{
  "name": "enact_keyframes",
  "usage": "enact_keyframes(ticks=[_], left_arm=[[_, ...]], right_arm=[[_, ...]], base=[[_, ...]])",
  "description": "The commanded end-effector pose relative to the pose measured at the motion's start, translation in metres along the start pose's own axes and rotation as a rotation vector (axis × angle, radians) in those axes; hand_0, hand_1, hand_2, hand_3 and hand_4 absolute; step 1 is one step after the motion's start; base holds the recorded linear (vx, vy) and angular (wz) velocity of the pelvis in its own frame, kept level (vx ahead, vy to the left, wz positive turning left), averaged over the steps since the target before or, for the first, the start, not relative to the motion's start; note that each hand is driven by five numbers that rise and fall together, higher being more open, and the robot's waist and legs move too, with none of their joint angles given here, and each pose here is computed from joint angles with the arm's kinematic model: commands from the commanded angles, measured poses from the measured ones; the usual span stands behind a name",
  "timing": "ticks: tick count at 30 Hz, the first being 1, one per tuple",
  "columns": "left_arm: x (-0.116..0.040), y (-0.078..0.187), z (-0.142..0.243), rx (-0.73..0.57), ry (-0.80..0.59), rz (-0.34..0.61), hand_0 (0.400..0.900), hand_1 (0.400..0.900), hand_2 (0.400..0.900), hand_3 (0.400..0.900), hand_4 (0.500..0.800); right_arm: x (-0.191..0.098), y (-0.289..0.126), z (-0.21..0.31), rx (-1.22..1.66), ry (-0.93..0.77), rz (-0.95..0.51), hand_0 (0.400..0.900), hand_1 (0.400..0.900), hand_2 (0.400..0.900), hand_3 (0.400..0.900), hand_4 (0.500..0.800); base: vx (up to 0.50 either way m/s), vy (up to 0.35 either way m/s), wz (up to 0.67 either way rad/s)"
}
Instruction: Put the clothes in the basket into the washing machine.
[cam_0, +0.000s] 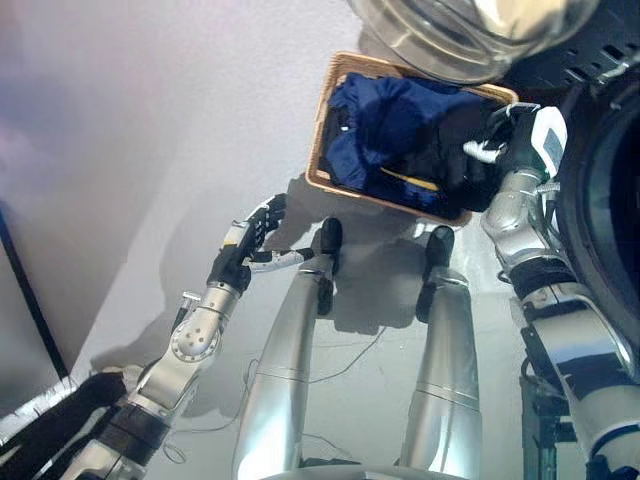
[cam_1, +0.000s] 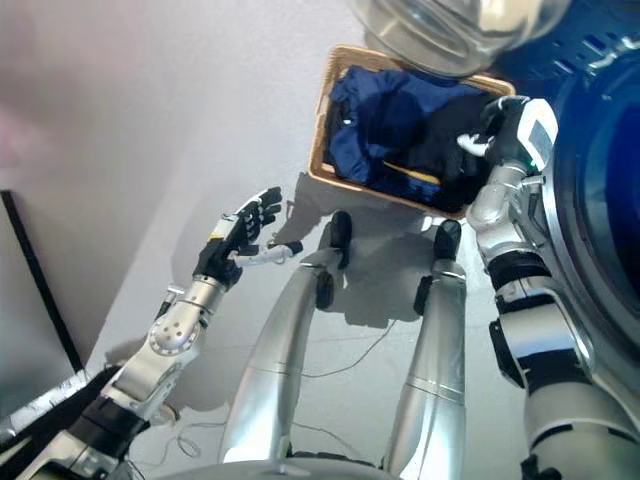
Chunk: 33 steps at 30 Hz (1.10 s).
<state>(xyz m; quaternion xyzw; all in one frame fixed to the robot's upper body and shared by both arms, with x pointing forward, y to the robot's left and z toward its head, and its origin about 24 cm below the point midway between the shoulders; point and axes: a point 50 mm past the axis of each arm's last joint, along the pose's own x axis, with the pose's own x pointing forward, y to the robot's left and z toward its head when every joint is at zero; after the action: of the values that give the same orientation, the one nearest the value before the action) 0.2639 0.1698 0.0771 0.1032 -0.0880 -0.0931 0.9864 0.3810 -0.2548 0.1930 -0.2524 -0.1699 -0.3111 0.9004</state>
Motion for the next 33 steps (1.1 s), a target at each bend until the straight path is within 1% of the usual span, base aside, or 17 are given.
enact_keyframes(ticks=[1, 4, 5, 7, 9, 12, 14, 16, 17, 20, 22, 24, 26, 27, 31, 33], left_arm=[[-0.010, -0.003, 0.008, -0.028, -0.085, 0.042, 0.900, 0.900, 0.900, 0.900, 0.800], [-0.012, -0.001, 0.004, -0.024, -0.064, 0.064, 0.900, 0.900, 0.900, 0.900, 0.800], [-0.012, 0.000, 0.004, -0.030, -0.060, 0.071, 0.900, 0.900, 0.900, 0.900, 0.800], [-0.014, 0.000, 0.002, -0.036, -0.042, 0.073, 0.900, 0.900, 0.900, 0.900, 0.800], [-0.018, 0.000, -0.002, -0.041, -0.017, 0.077, 0.900, 0.900, 0.900, 0.900, 0.800], [-0.022, 0.000, -0.010, -0.050, 0.029, 0.080, 0.900, 0.900, 0.900, 0.900, 0.800], [-0.022, 0.001, -0.012, -0.050, 0.040, 0.079, 0.900, 0.900, 0.900, 0.900, 0.800], [-0.024, 0.000, -0.012, -0.069, 0.043, 0.075, 0.900, 0.900, 0.900, 0.900, 0.800], [-0.025, -0.001, -0.014, -0.073, 0.054, 0.068, 0.900, 0.900, 0.900, 0.900, 0.800], [-0.027, -0.002, -0.017, -0.093, 0.066, 0.049, 0.900, 0.900, 0.900, 0.900, 0.800], [-0.029, -0.002, -0.018, -0.103, 0.073, 0.046, 0.900, 0.900, 0.900, 0.900, 0.800], [-0.031, -0.003, -0.020, -0.101, 0.092, 0.028, 0.900, 0.900, 0.900, 0.900, 0.800], [-0.033, -0.004, -0.022, -0.106, 0.100, 0.018, 0.900, 0.900, 0.900, 0.900, 0.800], [-0.033, -0.005, -0.023, -0.106, 0.107, 0.009, 0.900, 0.900, 0.900, 0.900, 0.800], [-0.031, -0.007, -0.025, -0.113, 0.116, 0.005, 0.900, 0.900, 0.900, 0.900, 0.800], [-0.031, -0.008, -0.026, -0.114, 0.119, 0.004, 0.900, 0.900, 0.900, 0.900, 0.800]], right_arm=[[0.002, -0.023, 0.025, 0.368, -0.084, -0.173, 0.400, 0.400, 0.400, 0.400, 0.500], [-0.011, -0.031, 0.024, 0.753, -0.035, -0.258, 0.400, 0.400, 0.400, 0.400, 0.500], [-0.014, -0.034, 0.022, 0.805, -0.025, -0.281, 0.400, 0.400, 0.400, 0.400, 0.500], [-0.020, -0.042, 0.018, 1.051, -0.003, -0.344, 0.400, 0.400, 0.400, 0.400, 0.500], [-0.024, -0.050, 0.019, 1.226, -0.009, -0.419, 0.400, 0.400, 0.400, 0.400, 0.500], [-0.021, -0.066, 0.015, 1.387, -0.001, -0.564, 0.400, 0.400, 0.400, 0.400, 0.500], [-0.017, -0.073, 0.018, 1.424, -0.007, -0.614, 0.400, 0.400, 0.400, 0.400, 0.500], [-0.012, -0.078, 0.019, 1.421, -0.003, -0.633, 0.400, 0.400, 0.400, 0.400, 0.500], [-0.004, -0.085, 0.021, 1.439, -0.008, -0.671, 0.400, 0.400, 0.400, 0.400, 0.500], [0.014, -0.100, 0.032, 1.468, -0.027, -0.726, 0.400, 0.400, 0.400, 0.400, 0.500], [0.026, -0.107, 0.041, 1.446, -0.029, -0.715, 0.400, 0.400, 0.400, 0.400, 0.500], [0.038, -0.115, 0.044, 1.479, 0.002, -0.758, 0.400, 0.400, 0.400, 0.400, 0.500], [0.048, -0.115, 0.046, 1.442, 0.040, -0.730, 0.400, 0.400, 0.400, 0.400, 0.500], [0.053, -0.115, 0.044, 1.406, 0.071, -0.720, 0.900, 0.900, 0.900, 0.900, 0.800], [0.051, -0.085, 0.038, 1.361, 0.157, -0.608, 0.900, 0.900, 0.900, 0.900, 0.800], [0.046, -0.073, 0.031, 1.357, 0.194, -0.584, 0.900, 0.900, 0.900, 0.900, 0.800]], base=[[0.060, 0.022, -0.35], [0.065, 0.006, -0.27], [0.068, 0.019, -0.28], [0.065, 0.032, -0.33], [0.084, 0.082, -0.49], [0.080, 0.056, -0.46], [0.084, 0.041, -0.35], [0.081, 0.048, -0.28], [0.067, 0.023, -0.18], [0.055, 0.012, -0.11], [0.022, 0.002, -0.03], [0.008, -0.016, 0.05], [0.038, -0.003, 0.03], [0.031, -0.007, 0.00], [0.021, -0.027, 0.02], [0.038, -0.033, 0.07]])
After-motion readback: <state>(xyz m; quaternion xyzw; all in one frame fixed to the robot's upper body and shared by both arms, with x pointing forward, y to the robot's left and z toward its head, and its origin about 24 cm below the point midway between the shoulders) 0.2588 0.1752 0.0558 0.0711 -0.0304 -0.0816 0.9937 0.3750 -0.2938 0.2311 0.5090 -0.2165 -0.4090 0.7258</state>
